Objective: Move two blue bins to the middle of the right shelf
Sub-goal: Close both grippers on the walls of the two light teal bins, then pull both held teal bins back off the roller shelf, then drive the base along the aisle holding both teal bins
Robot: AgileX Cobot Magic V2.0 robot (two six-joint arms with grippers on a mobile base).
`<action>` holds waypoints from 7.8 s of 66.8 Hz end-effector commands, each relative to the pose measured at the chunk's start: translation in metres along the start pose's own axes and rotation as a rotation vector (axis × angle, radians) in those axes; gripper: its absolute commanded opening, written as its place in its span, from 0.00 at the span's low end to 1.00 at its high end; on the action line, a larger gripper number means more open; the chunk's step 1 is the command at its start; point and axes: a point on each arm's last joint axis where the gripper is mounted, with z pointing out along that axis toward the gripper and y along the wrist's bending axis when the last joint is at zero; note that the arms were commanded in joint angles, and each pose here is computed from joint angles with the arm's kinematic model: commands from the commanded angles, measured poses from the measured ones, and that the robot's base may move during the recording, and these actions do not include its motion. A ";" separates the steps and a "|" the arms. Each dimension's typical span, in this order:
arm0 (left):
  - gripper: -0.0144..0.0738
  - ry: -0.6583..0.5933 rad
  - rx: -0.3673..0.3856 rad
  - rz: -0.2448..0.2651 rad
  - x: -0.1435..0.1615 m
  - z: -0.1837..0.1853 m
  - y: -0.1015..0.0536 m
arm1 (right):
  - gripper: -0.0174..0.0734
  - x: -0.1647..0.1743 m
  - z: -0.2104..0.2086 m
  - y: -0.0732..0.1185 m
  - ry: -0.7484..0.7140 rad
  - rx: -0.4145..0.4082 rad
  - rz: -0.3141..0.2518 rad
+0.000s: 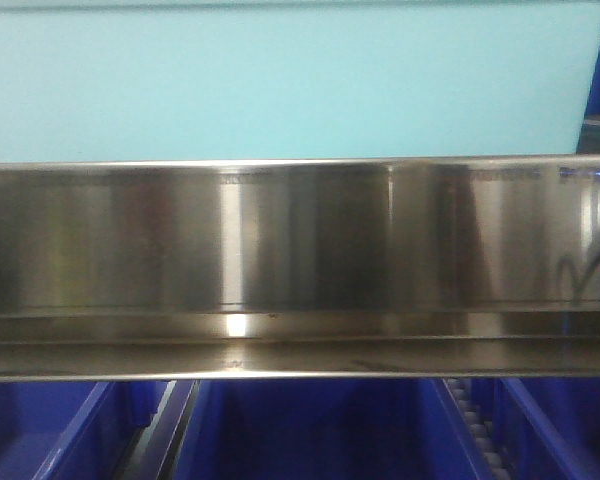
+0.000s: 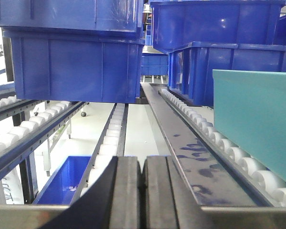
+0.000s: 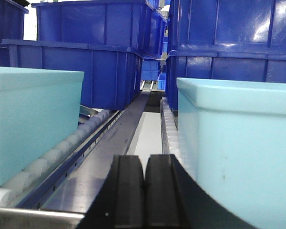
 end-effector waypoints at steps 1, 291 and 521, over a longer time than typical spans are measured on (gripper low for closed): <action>0.04 -0.033 0.000 0.005 -0.014 -0.002 0.000 | 0.01 -0.016 -0.002 0.000 -0.027 -0.002 0.000; 0.14 1.141 -0.056 -0.012 -0.112 0.269 -0.111 | 0.05 -0.101 0.277 0.109 1.222 -0.023 0.057; 0.04 0.543 -0.025 -0.085 -0.268 0.248 -0.089 | 0.01 -0.266 0.260 0.087 0.386 -0.124 0.000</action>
